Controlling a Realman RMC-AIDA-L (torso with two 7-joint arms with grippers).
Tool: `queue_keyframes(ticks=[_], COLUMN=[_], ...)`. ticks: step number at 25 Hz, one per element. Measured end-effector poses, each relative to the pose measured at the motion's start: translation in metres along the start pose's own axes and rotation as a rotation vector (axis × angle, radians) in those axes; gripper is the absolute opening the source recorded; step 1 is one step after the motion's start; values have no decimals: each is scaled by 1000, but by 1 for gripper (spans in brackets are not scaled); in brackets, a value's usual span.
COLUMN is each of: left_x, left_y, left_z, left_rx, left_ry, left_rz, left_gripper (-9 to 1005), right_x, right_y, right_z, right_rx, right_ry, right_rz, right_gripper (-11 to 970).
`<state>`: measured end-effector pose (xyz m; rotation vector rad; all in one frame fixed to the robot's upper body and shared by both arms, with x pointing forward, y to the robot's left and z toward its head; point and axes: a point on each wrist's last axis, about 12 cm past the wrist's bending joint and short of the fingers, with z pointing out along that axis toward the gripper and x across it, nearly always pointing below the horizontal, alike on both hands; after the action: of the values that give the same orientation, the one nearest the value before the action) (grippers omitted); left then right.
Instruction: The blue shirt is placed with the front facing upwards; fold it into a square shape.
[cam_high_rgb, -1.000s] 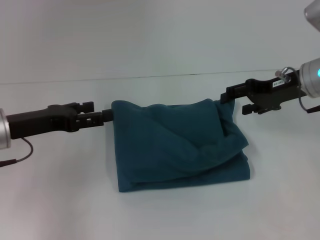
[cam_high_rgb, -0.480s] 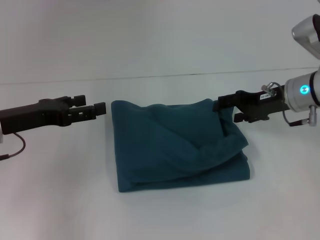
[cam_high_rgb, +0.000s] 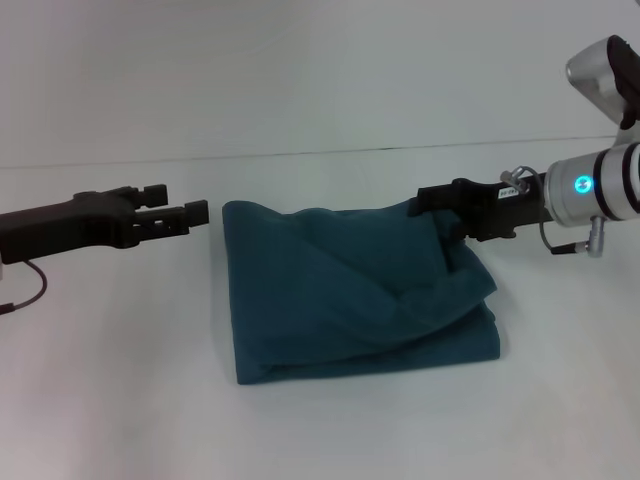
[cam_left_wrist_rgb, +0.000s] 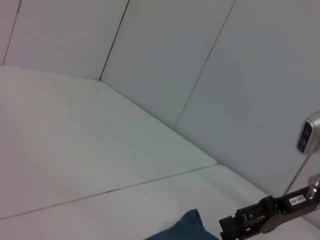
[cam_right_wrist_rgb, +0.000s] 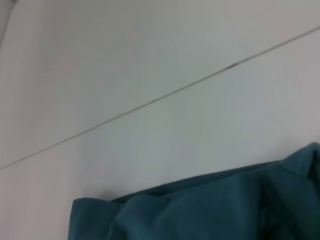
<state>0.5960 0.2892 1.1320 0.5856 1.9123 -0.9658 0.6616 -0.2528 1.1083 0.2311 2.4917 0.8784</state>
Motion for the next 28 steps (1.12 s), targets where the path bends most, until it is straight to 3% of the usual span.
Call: queue_keyframes(ticks=[8,11,21,28], left_x=[0,1,0,-1], left_y=[3,4,6,7], left_z=[-4,-6,-7,-10], left_rx=[-13,-23,-32,-43], left_ry=[8,9,2,-16], left_rz=[10,13,10,4], left_gripper=[937,937,936,937], right_x=[9,12,18,21], right_y=[4,5,-5,-4], right_z=[12,15,17,22], right_rx=[-13,-17,0,10], right_ry=[-15,-19,-54,-78], right_rz=[32,40,94,100], right_gripper=[852,691,520,299])
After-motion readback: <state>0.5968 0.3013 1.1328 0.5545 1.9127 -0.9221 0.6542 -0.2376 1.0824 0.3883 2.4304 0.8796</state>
